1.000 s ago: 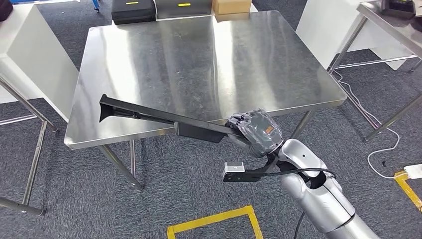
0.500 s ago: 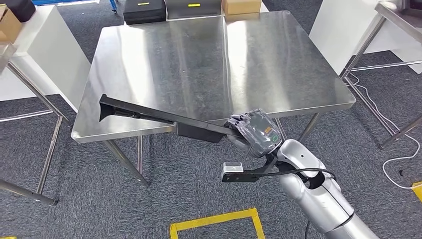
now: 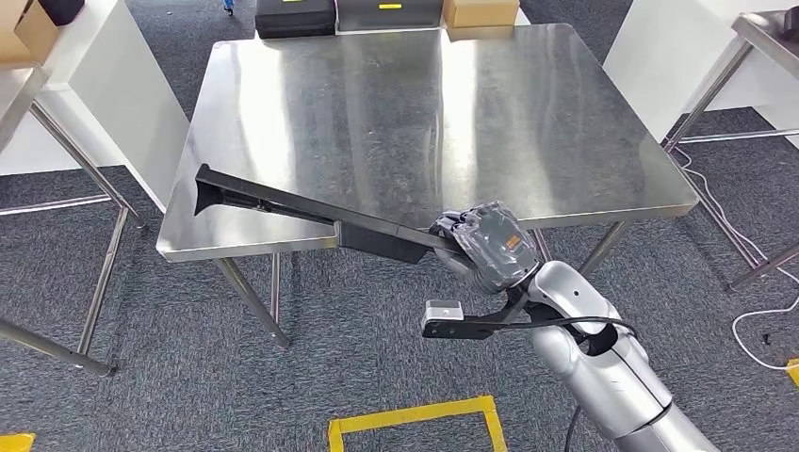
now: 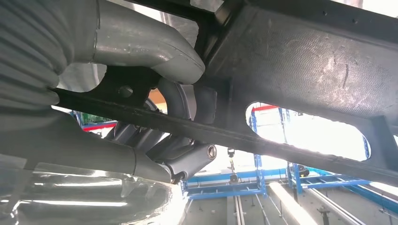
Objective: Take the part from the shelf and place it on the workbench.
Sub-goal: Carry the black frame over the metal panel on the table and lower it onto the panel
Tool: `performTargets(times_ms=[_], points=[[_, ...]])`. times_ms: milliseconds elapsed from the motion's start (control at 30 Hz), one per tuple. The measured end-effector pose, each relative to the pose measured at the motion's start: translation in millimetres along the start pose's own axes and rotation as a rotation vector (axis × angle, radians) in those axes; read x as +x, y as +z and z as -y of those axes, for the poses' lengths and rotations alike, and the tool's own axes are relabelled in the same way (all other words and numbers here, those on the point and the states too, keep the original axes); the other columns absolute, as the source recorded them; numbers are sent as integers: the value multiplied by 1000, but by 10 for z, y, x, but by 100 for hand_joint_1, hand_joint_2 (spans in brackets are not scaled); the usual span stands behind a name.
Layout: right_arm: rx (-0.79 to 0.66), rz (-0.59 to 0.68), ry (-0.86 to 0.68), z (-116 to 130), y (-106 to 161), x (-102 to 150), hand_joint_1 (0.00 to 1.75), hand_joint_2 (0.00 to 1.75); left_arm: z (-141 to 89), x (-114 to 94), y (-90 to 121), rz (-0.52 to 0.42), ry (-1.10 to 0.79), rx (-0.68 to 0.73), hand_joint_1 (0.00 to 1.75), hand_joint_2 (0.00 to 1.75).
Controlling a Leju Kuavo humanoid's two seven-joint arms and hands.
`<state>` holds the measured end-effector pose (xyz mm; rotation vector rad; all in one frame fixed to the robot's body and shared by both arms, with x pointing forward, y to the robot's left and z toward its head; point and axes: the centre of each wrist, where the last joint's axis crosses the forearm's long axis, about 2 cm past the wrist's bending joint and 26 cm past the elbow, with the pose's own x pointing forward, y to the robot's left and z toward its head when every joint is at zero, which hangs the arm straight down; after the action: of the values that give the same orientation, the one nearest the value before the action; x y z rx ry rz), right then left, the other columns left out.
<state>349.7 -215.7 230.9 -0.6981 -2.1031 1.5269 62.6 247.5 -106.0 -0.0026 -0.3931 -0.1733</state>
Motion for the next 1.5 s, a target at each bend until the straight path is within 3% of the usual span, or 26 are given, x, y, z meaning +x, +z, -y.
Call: performTargets(times_ms=[400, 1500], points=[[-13, -7, 12, -1, 5, -9, 175, 175, 4, 31, -3, 48, -17, 34, 0, 175], [-5, -34, 3, -76, 58, -12, 175, 175, 57, 143, -14, 71, -43, 32, 0, 175]])
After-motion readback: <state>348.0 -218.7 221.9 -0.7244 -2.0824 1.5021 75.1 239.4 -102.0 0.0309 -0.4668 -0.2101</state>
